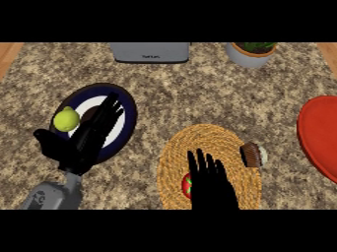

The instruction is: Pick the tomato from the placemat and place it in the bowl

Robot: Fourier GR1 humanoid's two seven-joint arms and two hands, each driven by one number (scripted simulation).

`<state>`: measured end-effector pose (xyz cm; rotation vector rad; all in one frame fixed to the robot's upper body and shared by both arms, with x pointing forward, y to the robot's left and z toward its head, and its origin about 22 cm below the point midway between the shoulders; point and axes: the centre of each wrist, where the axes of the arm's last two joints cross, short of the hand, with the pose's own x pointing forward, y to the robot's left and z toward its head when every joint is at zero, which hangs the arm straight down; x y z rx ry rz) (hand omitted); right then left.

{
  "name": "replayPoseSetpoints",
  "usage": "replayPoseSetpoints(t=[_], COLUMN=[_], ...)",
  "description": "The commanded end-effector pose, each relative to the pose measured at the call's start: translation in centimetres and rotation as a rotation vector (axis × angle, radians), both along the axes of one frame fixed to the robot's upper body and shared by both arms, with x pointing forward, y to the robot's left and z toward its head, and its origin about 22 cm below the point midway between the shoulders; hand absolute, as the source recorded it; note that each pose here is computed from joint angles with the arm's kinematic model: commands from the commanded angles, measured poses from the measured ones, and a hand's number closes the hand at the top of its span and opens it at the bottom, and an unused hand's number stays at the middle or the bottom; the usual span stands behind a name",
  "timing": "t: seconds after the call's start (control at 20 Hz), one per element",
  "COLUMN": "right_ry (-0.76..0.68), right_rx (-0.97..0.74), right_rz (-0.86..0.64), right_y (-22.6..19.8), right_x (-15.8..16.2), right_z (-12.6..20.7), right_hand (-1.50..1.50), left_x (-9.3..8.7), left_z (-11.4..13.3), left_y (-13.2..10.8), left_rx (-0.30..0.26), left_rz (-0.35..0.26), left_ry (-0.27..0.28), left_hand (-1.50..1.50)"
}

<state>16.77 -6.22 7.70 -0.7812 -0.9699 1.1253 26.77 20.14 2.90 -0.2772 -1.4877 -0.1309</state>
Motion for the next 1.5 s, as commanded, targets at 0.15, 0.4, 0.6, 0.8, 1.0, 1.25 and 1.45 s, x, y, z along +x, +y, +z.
replayPoseSetpoints(t=[0.15, 0.4, 0.6, 0.8, 1.0, 1.25, 1.45], right_ry=[0.116, 0.108, 0.108, 0.100, 0.098, 0.083, 0.088], right_rx=[-0.103, -0.125, -0.138, -0.133, -0.127, -0.112, -0.122], right_rz=[-0.101, -0.071, -0.078, -0.085, -0.098, -0.102, -0.125], right_y=[1.2, 1.7, 1.7, 3.2, 1.8, 2.3, 2.6], right_x=[1.7, 1.8, 1.9, 0.7, 1.7, 1.2, 1.4], right_z=[-2.7, -2.5, -4.6, -3.4, -5.6, -6.3, -6.3], right_hand=[-1.50, -1.50, -1.50, -1.50, -1.50, -1.50, -1.50], left_x=[-0.3, -0.3, -0.2, -1.3, -1.9, -0.5, -1.7], left_z=[-1.2, -0.4, 0.9, -0.6, 1.2, 0.1, -1.1], left_y=[0.2, 0.2, -1.0, -0.1, 1.4, 1.4, -0.9], left_rx=[0.006, 0.013, 0.006, -0.001, -0.012, 0.011, 0.007], left_rz=[-0.009, -0.006, -0.010, -0.008, -0.013, 0.007, 0.006], left_ry=[0.016, -0.004, 0.001, 0.020, 0.016, -0.001, -0.003], left_hand=[0.00, 0.00, 0.00, 0.00, 0.00, 0.00, 0.00])
